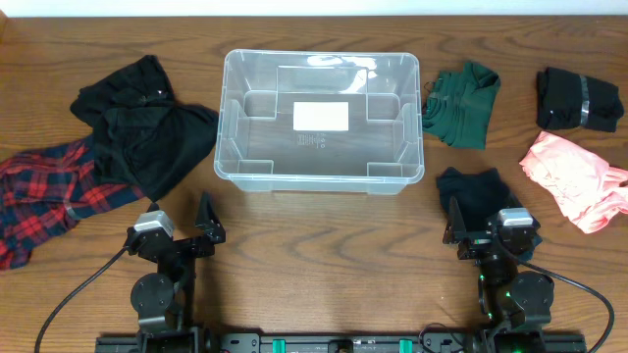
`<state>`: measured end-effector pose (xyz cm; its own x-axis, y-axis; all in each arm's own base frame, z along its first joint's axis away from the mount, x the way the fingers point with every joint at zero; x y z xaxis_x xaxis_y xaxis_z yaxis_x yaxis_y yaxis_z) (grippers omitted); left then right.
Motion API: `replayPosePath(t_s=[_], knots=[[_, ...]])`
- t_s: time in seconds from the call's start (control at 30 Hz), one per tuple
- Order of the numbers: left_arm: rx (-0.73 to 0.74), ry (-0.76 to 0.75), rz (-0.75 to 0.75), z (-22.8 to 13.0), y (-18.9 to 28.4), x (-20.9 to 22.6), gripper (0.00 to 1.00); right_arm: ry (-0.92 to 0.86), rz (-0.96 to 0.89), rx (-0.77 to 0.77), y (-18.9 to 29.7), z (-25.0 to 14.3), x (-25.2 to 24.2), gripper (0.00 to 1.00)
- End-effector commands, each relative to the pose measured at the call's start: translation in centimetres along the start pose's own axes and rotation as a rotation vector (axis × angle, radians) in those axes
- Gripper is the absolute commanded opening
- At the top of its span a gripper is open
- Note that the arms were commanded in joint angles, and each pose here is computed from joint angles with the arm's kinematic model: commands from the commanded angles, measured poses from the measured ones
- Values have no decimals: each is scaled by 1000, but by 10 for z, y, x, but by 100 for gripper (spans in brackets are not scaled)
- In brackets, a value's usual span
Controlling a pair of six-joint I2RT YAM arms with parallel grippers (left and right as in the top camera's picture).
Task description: Pack container
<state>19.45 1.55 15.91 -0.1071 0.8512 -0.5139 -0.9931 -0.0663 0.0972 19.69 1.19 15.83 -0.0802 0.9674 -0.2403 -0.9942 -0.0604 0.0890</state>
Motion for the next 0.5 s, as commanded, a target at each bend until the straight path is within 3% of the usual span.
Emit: replayPosePath(t_s=[0.0,0.23,0.47], knots=[[45,8,26,-11,-1,7,98,-8,-17,11,0,-2,-3,99],[-23,0,47,0,-1,8,98,-8,-17,11,0,-2,-3,99],[-251,-32,-79,44,5,-18,98,-8,-17,11,0,-2,-3,99]])
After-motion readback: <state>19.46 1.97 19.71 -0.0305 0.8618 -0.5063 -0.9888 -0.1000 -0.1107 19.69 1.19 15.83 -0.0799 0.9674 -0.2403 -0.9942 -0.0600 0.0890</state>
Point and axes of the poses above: each gripper's point midway between its finger pads, its own y axis back along the fingers, its own x axis along the line the jaws close on, z = x × y, the point moved 5 cm from there along y, back along the fingers, and after that the axes turned 15 degrees about y, right-handed, at the moved point
